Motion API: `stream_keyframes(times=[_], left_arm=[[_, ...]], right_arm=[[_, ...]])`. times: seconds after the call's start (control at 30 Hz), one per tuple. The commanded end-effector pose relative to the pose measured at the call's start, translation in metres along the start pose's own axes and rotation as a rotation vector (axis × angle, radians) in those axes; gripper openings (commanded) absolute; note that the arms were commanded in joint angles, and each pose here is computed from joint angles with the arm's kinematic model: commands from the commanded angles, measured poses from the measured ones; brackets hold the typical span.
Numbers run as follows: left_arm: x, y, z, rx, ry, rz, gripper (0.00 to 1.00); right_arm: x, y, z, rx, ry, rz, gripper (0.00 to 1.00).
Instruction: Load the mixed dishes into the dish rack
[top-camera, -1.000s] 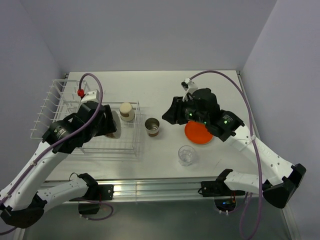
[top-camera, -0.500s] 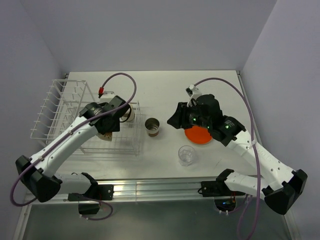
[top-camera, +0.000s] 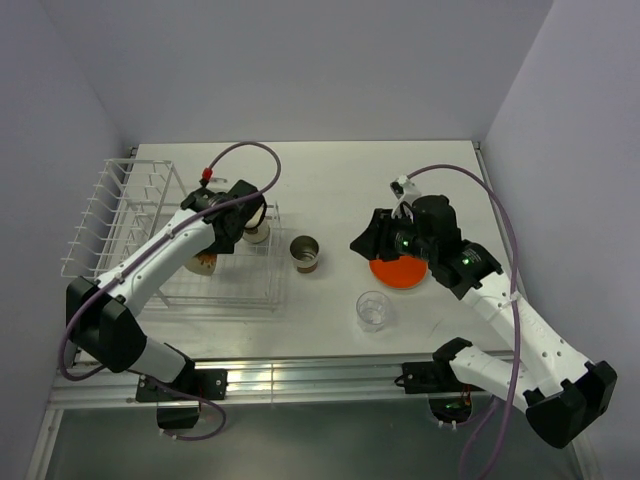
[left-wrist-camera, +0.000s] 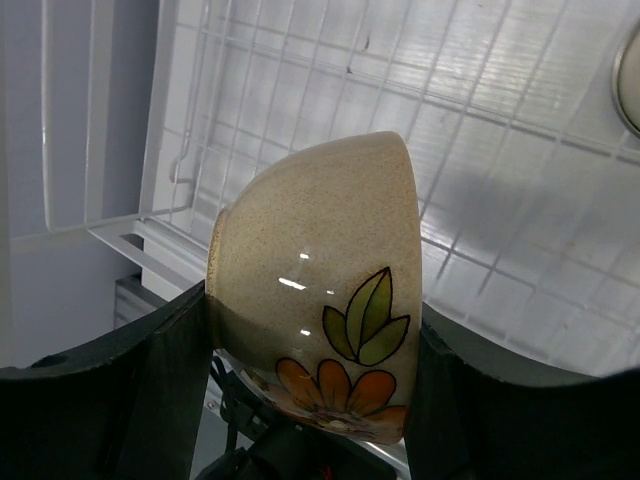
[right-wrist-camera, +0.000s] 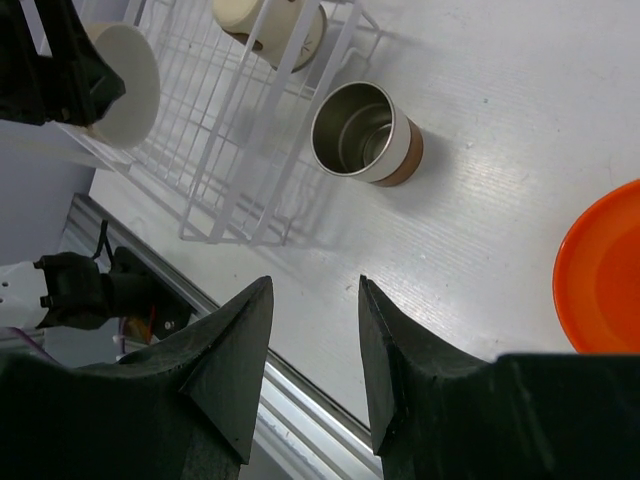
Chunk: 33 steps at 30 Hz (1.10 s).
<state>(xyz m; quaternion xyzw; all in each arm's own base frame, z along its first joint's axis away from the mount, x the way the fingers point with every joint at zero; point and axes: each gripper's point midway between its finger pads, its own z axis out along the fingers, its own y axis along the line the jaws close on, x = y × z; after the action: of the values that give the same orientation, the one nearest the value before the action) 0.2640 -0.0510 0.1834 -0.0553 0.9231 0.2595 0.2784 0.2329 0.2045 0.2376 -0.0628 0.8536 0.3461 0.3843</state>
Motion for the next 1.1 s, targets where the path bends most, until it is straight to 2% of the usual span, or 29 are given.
stream_keyframes(times=[0.0,0.37,0.97,1.03,1.07], left_arm=[[-0.015,0.015,0.011,-0.084,-0.051,0.000,0.00],[-0.004,0.032,0.052,-0.214,-0.015,-0.010,0.00],[0.009,0.023,0.078,-0.308,0.054,0.076,0.00],[0.008,0.021,0.078,-0.298,0.058,0.071,0.22],[0.009,0.020,0.078,-0.290,0.060,0.070,0.28]], right_arm=[[-0.008,0.004,-0.004,-0.043,-0.036,-0.034,0.47],[-0.009,0.000,-0.003,-0.051,-0.033,-0.033,0.47],[-0.010,-0.003,-0.006,-0.057,-0.035,-0.027,0.47],[-0.010,-0.003,-0.006,-0.058,-0.033,-0.026,0.47],[-0.010,-0.004,-0.005,-0.057,-0.032,-0.025,0.47]])
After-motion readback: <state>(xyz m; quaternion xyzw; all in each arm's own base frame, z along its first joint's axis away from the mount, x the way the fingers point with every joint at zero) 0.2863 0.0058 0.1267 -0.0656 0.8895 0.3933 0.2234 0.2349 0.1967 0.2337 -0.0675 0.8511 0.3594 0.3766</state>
